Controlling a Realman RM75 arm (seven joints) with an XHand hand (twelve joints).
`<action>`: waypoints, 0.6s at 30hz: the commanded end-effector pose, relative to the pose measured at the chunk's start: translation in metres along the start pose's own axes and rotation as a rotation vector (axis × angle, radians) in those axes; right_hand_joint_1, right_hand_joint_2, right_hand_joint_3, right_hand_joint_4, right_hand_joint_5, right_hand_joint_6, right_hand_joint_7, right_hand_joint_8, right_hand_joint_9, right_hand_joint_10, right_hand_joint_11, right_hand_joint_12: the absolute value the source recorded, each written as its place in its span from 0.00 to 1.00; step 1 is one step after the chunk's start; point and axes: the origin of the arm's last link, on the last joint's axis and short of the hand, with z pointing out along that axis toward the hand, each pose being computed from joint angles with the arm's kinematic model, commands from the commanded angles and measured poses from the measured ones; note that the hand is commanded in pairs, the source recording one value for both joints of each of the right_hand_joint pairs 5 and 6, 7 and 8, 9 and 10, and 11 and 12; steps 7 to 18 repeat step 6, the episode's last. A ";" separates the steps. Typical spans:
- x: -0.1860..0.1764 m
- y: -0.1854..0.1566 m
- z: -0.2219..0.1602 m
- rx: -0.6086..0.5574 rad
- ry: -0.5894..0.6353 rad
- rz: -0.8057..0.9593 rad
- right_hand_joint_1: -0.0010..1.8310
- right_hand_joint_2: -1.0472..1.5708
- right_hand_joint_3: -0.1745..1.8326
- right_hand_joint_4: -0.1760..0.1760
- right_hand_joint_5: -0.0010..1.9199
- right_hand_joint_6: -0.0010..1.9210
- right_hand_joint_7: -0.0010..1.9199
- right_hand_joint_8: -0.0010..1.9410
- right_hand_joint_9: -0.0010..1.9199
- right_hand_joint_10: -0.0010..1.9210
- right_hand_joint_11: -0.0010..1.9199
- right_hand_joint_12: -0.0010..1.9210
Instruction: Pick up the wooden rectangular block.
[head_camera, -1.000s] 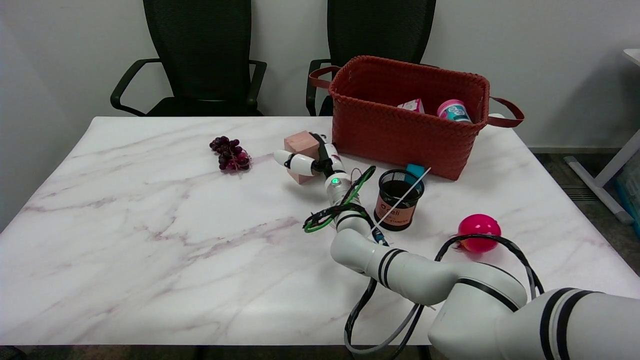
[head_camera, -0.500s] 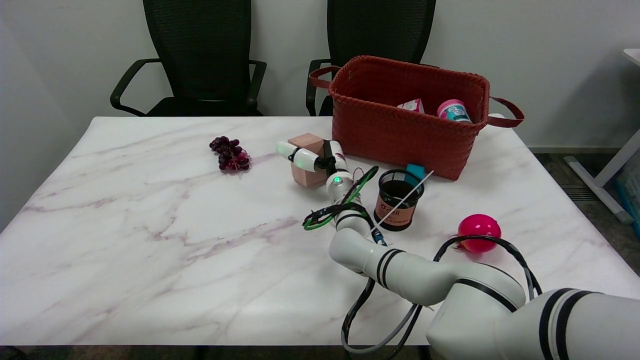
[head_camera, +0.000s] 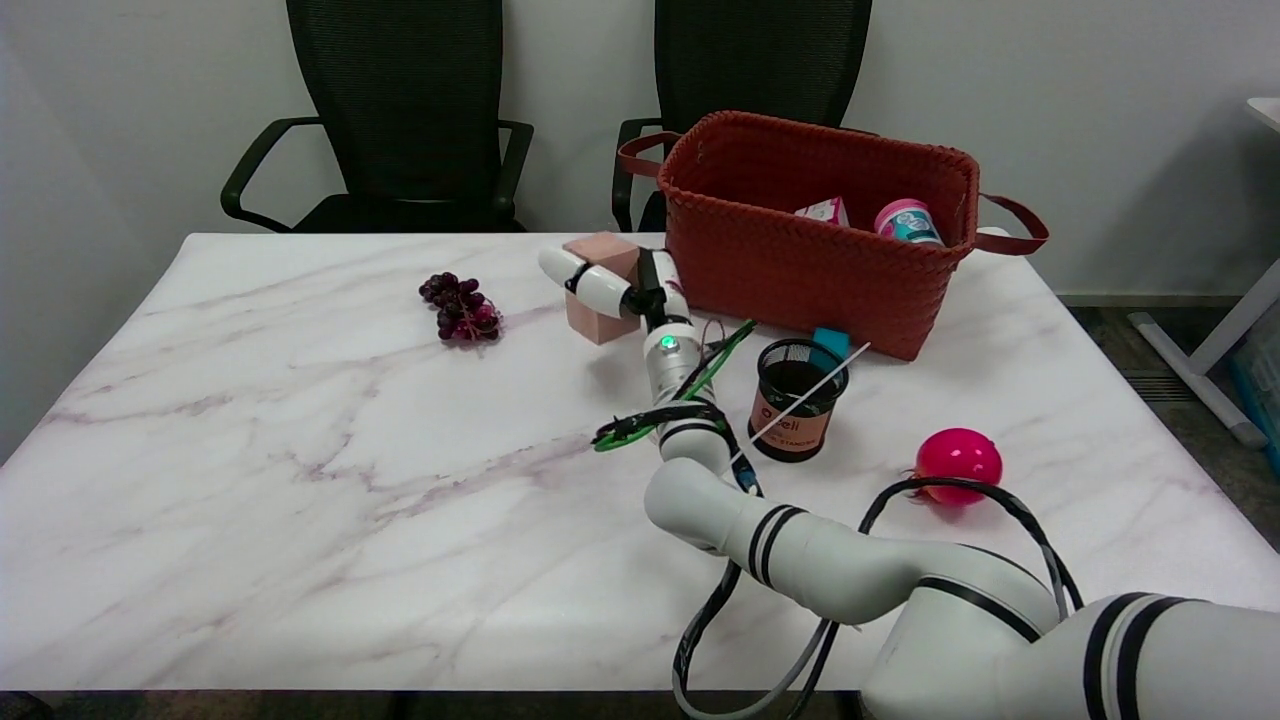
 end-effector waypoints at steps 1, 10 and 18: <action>-0.008 -0.084 -0.023 0.344 0.041 0.102 0.61 0.72 0.17 0.50 0.48 0.48 0.67 0.66 0.57 0.56 0.52 0.52; 0.006 -0.104 -0.017 0.408 0.091 0.116 0.62 0.72 0.19 0.50 0.49 0.49 0.67 0.67 0.58 0.58 0.53 0.53; 0.006 -0.104 -0.017 0.408 0.091 0.116 0.62 0.72 0.19 0.50 0.49 0.49 0.67 0.67 0.58 0.58 0.53 0.53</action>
